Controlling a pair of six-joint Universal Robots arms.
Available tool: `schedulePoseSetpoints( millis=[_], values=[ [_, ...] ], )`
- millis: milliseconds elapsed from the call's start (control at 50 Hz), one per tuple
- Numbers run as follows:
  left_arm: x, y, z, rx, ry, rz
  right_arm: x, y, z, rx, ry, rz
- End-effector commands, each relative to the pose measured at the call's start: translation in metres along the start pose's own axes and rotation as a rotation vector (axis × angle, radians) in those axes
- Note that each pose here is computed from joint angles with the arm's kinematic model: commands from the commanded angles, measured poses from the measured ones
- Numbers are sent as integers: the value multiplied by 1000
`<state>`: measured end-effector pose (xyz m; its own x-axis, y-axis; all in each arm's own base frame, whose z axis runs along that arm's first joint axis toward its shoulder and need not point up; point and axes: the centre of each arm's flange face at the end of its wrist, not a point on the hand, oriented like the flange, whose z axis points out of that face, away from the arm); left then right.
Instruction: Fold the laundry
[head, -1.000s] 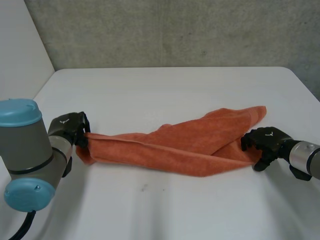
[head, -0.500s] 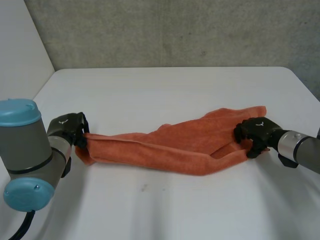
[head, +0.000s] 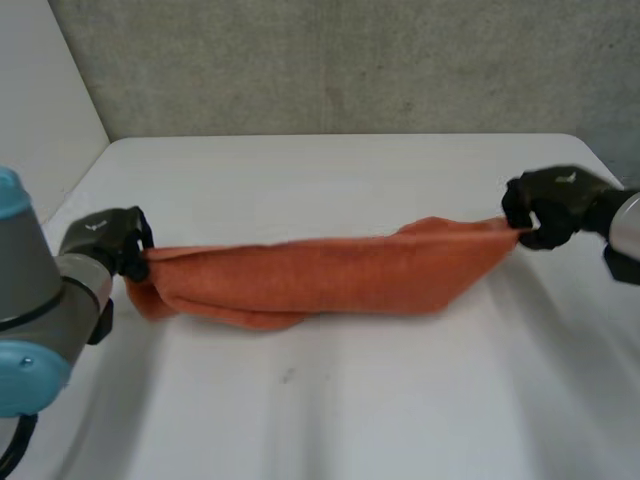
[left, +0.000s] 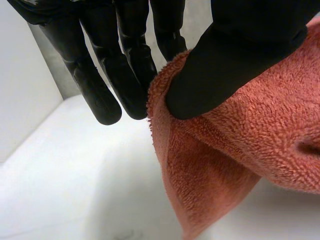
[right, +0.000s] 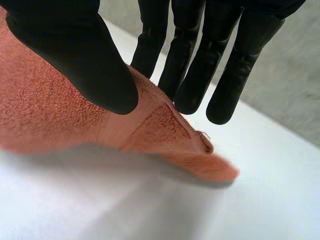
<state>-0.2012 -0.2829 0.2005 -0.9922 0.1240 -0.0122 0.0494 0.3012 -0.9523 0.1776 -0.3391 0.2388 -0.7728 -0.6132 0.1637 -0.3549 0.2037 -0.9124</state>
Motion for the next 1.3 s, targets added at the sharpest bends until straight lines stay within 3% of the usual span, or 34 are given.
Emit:
schedulePoseSetpoints(
  millis=[20,160,280,420,560,620,660,680,700,720,740,760,780,800,820,840,880,920,980,1060,1240,1300],
  values=[
    [-4,-52,-46,138,13,-10,-6,-51,-48,58,32,-38],
    [-2,-66,-71,145,96,11,-18,-81,-86,87,52,-110],
    [-11,-50,-64,37,99,152,-31,-59,-88,-48,-13,-181],
    [-10,1,-23,-177,115,297,-29,2,-35,-257,-116,-137],
    [-9,12,20,-210,96,339,-31,18,17,-254,-51,-225],
    [-7,-6,43,-128,69,341,-22,3,37,-172,41,-270],
    [-2,-46,65,60,46,332,-16,-13,45,-99,93,-291],
    [-1,-46,65,61,46,332,-10,-37,50,6,153,-310],
    [1,-73,72,188,31,322,-4,-70,51,146,216,-325],
    [4,-102,76,335,15,313,-4,-70,51,147,216,-325],
    [4,-103,76,337,14,313,1,-102,48,284,274,-333],
    [8,-132,77,497,-1,299,1,-102,48,286,275,-333],
    [13,-162,71,667,-16,279,6,-138,39,450,341,-329],
    [13,-162,71,669,-16,279,10,-173,23,615,404,-324],
    [15,-191,59,838,-36,260,10,-174,22,616,405,-324],
    [15,-192,59,839,-36,260,16,-198,6,742,462,-310],
    [13,-232,33,1093,-82,217,16,-215,-9,844,490,-304],
    [13,-235,27,1127,-86,212,12,-221,-23,902,491,-301],
    [11,-223,23,1081,-80,219,8,-213,-22,874,469,-297],
    [7,-197,31,978,-75,232,-7,-168,0,733,354,-283],
    [-5,-83,50,573,-42,280,-35,-62,27,421,172,-192],
    [-7,-46,51,465,-27,289,-42,-45,28,375,146,-177]
  ],
)
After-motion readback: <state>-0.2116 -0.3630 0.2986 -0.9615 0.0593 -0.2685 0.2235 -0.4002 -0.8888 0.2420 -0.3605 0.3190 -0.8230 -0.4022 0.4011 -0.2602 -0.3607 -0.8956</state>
